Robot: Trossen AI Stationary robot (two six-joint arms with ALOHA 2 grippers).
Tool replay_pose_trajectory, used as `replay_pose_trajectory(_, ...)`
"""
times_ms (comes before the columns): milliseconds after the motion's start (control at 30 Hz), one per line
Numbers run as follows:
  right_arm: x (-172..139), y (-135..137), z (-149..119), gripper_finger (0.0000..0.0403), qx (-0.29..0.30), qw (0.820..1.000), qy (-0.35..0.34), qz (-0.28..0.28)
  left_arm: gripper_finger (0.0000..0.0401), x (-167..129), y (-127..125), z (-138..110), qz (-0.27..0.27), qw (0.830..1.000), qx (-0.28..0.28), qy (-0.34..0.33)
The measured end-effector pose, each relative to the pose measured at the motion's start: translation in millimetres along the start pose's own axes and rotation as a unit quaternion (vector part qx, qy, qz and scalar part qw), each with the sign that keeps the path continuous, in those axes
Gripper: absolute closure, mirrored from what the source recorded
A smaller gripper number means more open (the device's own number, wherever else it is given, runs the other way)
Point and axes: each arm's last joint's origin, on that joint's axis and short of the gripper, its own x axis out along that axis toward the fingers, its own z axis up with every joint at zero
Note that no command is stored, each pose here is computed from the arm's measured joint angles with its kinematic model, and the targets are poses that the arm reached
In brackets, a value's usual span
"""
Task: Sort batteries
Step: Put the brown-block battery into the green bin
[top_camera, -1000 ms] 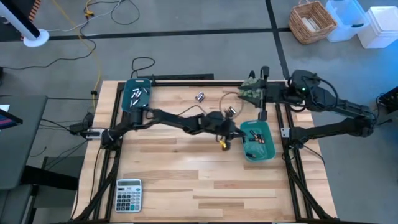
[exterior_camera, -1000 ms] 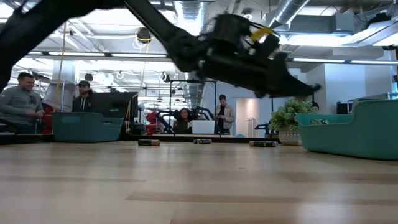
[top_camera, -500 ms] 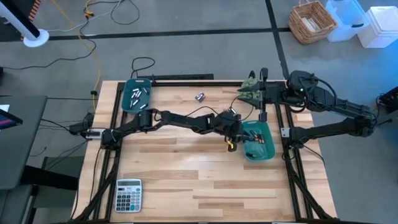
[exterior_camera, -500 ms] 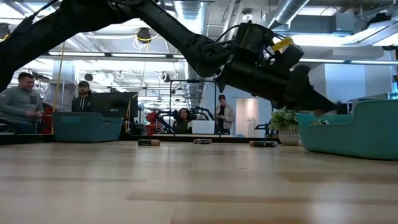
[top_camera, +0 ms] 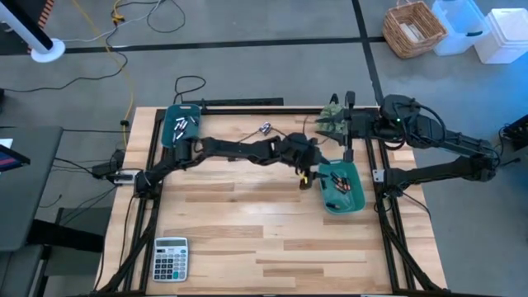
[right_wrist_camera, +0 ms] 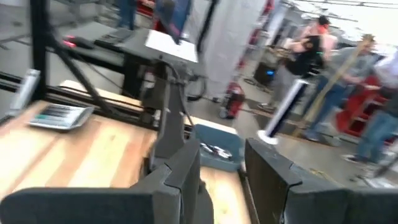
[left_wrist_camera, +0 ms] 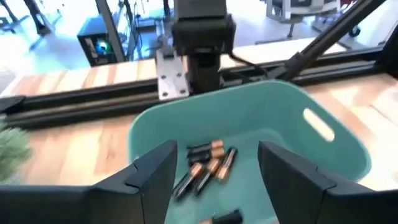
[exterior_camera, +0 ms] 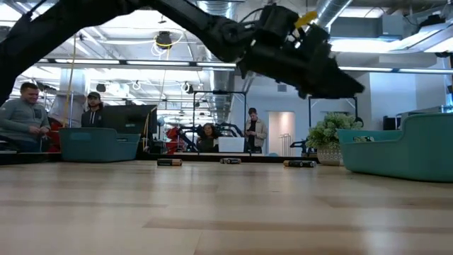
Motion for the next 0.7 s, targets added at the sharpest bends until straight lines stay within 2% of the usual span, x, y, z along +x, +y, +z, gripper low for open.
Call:
replay_pose_trajectory(133,0,-3,0,0.0262,-0.024,0.999,0.011,-0.04,0.02,-19,9,4,0.011,1.0,0.003,0.004)
replay_pose_trajectory(233,-2,-7,0,0.0262,-0.025,0.998,0.009,-0.053,0.0217,-46,14,6,0.03,0.999,0.002,-0.026)
replay_pose_trajectory(367,-5,-12,-3,0.0262,-0.018,0.997,0.02,-0.067,0.0236,-89,13,-4,0.076,0.996,-0.006,-0.056)
replay_pose_trajectory(567,27,-17,-38,0.0262,0.017,0.992,0.112,-0.064,0.0245,-150,4,-11,0.152,0.987,-0.011,-0.054)
replay_pose_trajectory(700,58,-19,-67,0.0262,0.048,0.979,0.192,-0.047,0.0246,-187,-4,-17,0.17,0.984,-0.027,-0.053)
